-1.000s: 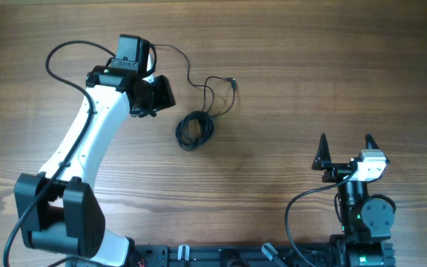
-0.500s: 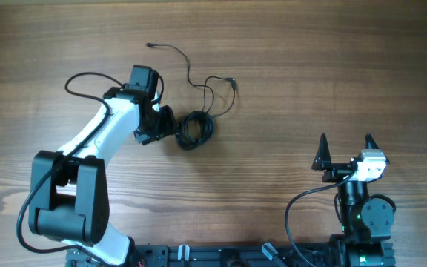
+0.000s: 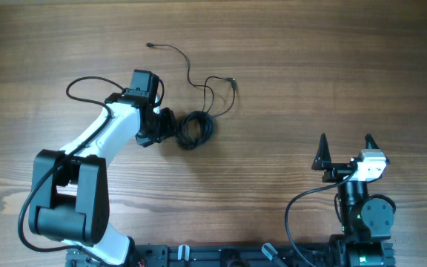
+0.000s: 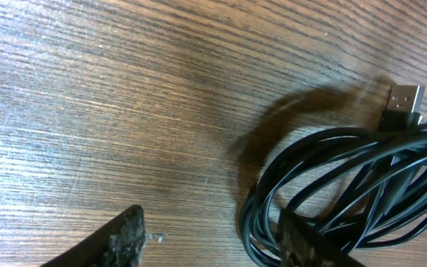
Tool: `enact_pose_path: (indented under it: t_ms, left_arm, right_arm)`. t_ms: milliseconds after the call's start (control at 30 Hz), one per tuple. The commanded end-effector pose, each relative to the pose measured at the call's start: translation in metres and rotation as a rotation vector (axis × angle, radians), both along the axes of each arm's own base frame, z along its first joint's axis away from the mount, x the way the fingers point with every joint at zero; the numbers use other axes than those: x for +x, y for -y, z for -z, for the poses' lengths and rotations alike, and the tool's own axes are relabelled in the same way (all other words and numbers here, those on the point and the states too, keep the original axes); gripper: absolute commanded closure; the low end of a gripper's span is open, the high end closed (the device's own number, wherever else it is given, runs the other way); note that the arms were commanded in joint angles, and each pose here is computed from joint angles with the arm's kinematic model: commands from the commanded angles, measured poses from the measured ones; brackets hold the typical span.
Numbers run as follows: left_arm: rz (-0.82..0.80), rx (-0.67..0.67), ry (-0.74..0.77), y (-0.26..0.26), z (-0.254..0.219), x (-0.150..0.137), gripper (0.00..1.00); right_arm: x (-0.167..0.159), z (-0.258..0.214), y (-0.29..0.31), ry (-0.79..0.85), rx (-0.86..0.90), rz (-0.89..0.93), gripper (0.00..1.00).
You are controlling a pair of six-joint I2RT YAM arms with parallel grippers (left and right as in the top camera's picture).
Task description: Untangle cables
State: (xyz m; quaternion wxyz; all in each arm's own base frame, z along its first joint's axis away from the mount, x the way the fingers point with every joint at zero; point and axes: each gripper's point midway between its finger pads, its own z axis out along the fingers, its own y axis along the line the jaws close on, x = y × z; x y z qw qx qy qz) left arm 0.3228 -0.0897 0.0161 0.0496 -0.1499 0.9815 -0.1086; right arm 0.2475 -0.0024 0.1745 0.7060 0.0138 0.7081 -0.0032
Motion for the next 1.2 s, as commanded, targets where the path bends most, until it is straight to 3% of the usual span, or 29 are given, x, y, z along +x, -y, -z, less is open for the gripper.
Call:
enact_pose_path:
  t_ms: [0, 567, 767, 867, 1000, 1167]
  left_arm:
    - [-0.022, 0.009, -0.015, -0.001, 0.005, -0.003, 0.40]
    - [-0.021, 0.016, -0.054, -0.002, 0.007, -0.012, 0.41]
    - [-0.037, 0.013, -0.129, -0.005, 0.023, -0.038, 0.41]
    - [-0.041, 0.013, -0.131, -0.007, 0.038, -0.049, 0.51]
    - [-0.040, -0.001, -0.059, -0.005, 0.048, -0.040, 0.93]
    - [-0.040, -0.006, -0.015, -0.004, 0.046, -0.029, 0.96]
  right_arm:
    - [0.000, -0.002, 0.004, 0.011, 0.012, 0.020, 0.00]
    - [0.000, -0.002, 0.004, 0.011, 0.012, 0.020, 0.00]
    - [0.000, -0.002, 0.004, 0.011, 0.012, 0.020, 0.00]
    - [0.000, -0.002, 0.004, 0.010, 0.012, 0.020, 0.00]
    - [0.000, -0.002, 0.004, 0.010, 0.012, 0.020, 0.00]
    - [0.000, -0.002, 0.004, 0.010, 0.012, 0.021, 0.00]
